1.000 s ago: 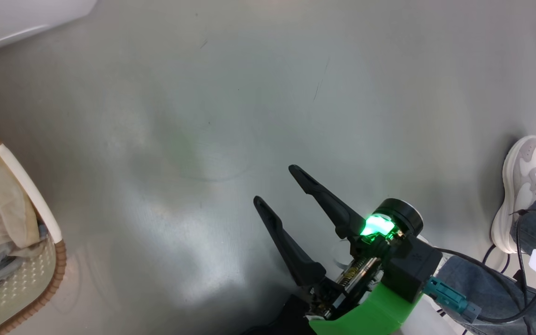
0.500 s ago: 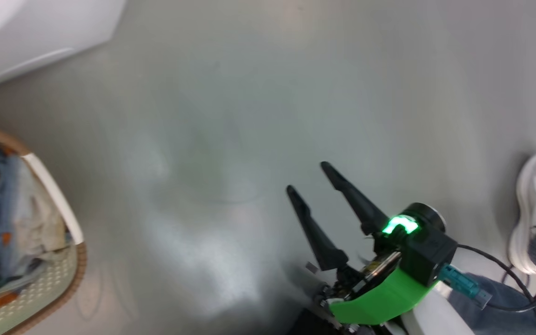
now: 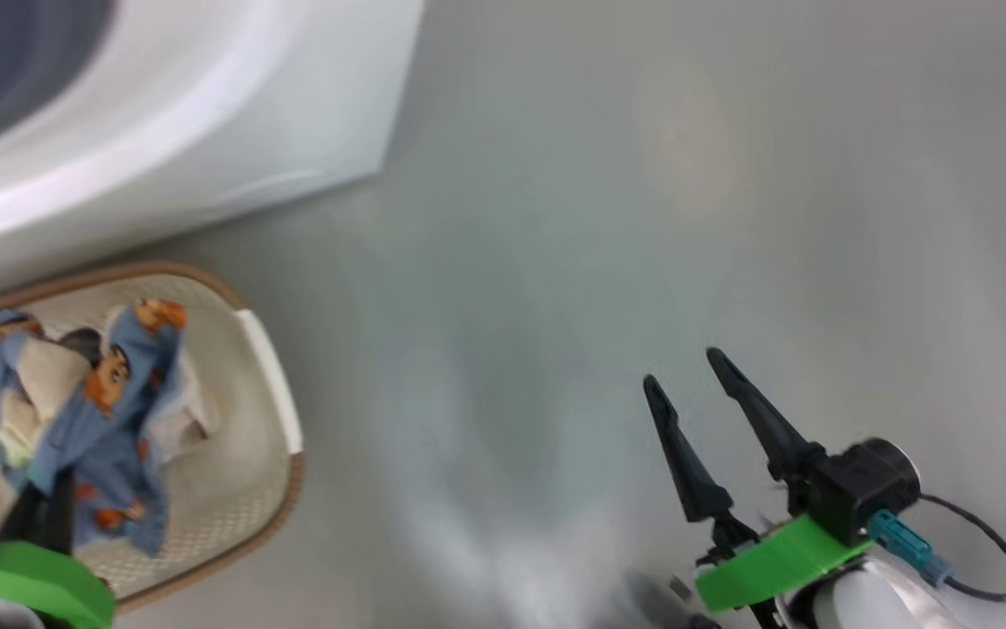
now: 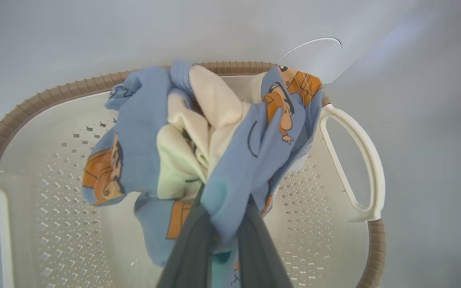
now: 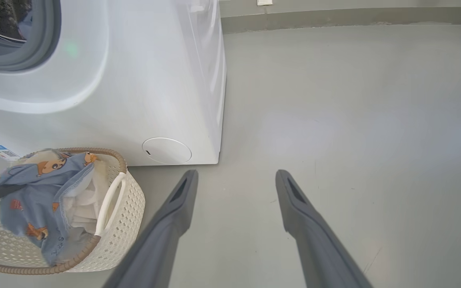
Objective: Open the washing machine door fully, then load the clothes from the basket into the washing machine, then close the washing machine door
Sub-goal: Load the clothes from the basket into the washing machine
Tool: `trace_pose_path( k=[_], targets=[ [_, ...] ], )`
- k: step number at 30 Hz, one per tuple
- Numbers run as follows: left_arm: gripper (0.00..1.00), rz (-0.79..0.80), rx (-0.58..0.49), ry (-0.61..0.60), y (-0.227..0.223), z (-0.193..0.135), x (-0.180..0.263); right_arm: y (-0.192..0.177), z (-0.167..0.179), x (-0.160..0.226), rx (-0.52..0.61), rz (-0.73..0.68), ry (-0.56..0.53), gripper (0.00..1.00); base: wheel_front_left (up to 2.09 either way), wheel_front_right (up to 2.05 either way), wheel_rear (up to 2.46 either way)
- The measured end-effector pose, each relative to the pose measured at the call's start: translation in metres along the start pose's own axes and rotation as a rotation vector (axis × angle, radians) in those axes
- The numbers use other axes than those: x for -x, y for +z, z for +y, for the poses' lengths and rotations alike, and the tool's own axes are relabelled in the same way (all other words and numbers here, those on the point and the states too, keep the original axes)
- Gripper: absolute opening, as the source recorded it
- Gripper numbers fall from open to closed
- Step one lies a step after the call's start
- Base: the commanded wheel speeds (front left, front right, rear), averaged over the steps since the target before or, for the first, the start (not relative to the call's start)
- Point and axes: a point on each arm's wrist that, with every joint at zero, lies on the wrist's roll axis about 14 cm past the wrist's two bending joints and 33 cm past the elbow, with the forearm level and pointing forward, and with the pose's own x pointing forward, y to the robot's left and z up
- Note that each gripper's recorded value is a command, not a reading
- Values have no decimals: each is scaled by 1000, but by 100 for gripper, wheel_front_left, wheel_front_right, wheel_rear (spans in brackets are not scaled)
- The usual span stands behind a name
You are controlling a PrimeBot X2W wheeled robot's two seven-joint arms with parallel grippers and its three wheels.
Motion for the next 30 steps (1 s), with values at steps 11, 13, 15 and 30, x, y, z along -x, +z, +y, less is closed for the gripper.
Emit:
trace_pose_path(
  k=[11, 13, 15, 30],
  targets=[
    [0, -236, 66, 97, 52, -17, 86, 19, 7, 29, 2, -58, 16, 100, 0, 0, 0],
    [0, -282, 64, 118, 59, -20, 104, 23, 12, 35, 4, -71, 29, 100, 0, 0, 0],
    [0, -325, 69, 141, 64, -23, 123, 27, 15, 42, 6, -86, 36, 100, 0, 0, 0],
    [0, -649, 92, 285, 99, -34, 235, 59, 35, 76, 39, -211, 106, 100, 0, 0, 0]
  ],
)
